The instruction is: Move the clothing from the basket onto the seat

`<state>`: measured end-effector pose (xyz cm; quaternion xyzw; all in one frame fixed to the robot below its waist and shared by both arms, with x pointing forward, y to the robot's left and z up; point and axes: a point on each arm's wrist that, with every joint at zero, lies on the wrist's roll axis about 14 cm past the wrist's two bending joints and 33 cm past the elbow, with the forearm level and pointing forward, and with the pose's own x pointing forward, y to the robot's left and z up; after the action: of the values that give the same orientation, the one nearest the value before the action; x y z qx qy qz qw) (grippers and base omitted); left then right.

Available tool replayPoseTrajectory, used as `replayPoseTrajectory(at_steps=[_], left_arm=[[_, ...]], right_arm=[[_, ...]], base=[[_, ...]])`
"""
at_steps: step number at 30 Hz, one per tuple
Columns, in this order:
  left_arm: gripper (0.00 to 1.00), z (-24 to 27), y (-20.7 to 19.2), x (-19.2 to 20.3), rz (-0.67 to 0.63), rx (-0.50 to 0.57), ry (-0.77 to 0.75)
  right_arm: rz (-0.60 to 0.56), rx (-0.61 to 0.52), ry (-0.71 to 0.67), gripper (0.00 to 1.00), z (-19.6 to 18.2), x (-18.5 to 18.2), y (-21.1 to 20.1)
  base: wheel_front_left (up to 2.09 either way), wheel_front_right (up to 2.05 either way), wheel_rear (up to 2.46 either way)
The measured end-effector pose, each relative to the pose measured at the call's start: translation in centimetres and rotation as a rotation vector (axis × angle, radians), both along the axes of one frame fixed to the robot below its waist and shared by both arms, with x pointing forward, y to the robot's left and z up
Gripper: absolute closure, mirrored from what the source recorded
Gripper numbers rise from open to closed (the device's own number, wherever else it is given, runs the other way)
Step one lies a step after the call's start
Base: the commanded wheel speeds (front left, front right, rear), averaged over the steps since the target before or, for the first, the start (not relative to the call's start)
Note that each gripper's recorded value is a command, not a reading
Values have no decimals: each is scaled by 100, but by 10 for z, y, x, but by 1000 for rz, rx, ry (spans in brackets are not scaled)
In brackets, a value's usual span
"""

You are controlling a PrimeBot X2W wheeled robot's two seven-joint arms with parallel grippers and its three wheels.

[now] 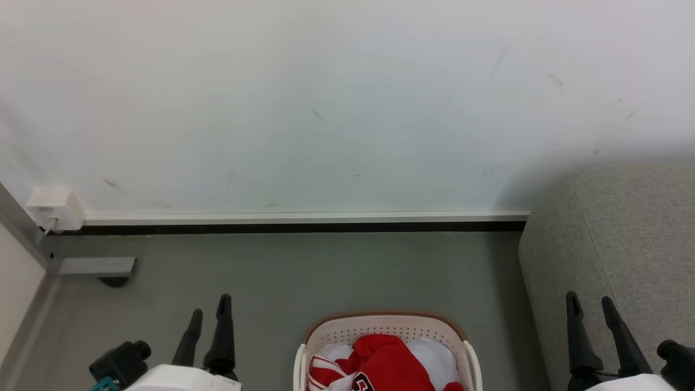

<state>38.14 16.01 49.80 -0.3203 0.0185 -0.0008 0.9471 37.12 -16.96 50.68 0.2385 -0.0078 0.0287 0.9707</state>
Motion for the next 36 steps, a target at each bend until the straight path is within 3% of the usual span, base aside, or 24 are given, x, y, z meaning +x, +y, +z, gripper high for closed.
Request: replayPoseTrajectory(at_steps=[18, 36], left_arm=[[0, 6, -9, -2, -33, 262, -52], [0, 13, -11, -4, -42, 449, -110]], right_arm=[[28, -202, -33, 0, 1, -1, 7], [33, -303, -51, 0, -1, -3, 8]], base=[[0, 0, 0], [0, 0, 0]])
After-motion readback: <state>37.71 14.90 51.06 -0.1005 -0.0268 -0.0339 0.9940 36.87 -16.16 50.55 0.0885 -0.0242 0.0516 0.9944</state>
